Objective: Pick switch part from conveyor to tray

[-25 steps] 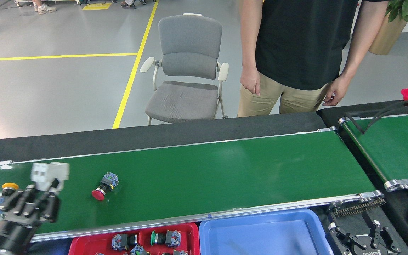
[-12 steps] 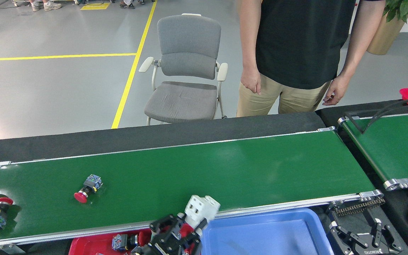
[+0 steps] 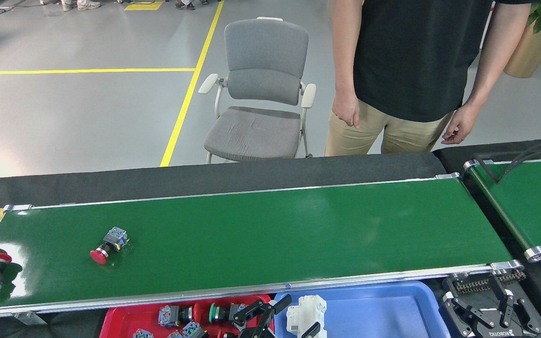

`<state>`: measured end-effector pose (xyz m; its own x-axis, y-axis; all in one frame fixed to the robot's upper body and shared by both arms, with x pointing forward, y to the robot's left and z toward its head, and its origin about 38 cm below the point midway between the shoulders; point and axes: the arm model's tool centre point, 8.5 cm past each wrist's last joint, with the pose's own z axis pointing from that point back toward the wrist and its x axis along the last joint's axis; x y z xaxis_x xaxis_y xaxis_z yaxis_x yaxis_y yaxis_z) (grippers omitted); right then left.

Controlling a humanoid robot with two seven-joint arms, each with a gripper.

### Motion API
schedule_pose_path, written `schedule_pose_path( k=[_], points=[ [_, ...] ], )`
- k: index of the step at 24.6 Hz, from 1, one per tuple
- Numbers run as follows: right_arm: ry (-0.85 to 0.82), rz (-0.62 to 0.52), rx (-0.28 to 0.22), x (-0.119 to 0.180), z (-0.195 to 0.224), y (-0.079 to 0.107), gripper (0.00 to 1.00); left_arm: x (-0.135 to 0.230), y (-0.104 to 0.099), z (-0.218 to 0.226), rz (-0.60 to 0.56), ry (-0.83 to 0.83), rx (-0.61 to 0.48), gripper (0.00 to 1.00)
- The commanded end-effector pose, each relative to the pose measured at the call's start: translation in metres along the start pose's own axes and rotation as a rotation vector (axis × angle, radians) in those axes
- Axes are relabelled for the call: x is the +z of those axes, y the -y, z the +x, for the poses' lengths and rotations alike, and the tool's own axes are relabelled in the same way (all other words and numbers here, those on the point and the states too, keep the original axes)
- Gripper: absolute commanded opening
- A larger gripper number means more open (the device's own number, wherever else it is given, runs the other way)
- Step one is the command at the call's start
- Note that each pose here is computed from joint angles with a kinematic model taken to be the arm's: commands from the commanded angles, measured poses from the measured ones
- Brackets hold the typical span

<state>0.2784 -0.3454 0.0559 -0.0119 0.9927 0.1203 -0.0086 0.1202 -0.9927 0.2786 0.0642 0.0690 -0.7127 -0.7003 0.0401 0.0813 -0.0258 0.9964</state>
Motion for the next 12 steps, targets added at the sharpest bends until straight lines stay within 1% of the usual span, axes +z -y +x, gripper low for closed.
schedule_pose_path(
  k=[1, 3, 5, 7, 8, 9, 10, 12],
  points=[
    [-0.008, -0.030, 0.008, 0.000, -0.004, 0.010, 1.00, 0.013, -0.009, -0.040, 0.027, -0.142, -0.004, 1.00],
    [-0.019, -0.035, 0.014, 0.003, -0.008, 0.013, 1.00, 0.046, -0.008, -0.095, 0.020, -0.327, -0.018, 1.00],
    [-0.021, -0.023, 0.014, 0.008, -0.009, 0.010, 1.00, 0.103, -0.004, -0.153, -0.005, -0.536, -0.031, 1.00],
    [-0.011, -0.033, 0.014, 0.009, -0.005, 0.014, 1.00, 0.174, -0.001, -0.206, -0.057, -0.737, -0.071, 1.00],
    [-0.007, -0.040, 0.012, 0.009, -0.002, 0.016, 1.00, 0.204, 0.008, -0.223, -0.100, -0.810, -0.070, 1.00],
    [-0.004, -0.043, 0.008, 0.009, 0.000, 0.016, 1.00, 0.226, 0.017, -0.233, -0.135, -0.859, -0.058, 1.00],
    [0.000, -0.040, 0.006, 0.009, 0.002, 0.015, 1.00, 0.244, 0.024, -0.241, -0.160, -0.899, -0.045, 1.00],
    [0.008, -0.040, 0.007, 0.009, 0.003, 0.015, 1.00, 0.267, 0.029, -0.254, -0.186, -0.942, -0.034, 1.00]
  ],
)
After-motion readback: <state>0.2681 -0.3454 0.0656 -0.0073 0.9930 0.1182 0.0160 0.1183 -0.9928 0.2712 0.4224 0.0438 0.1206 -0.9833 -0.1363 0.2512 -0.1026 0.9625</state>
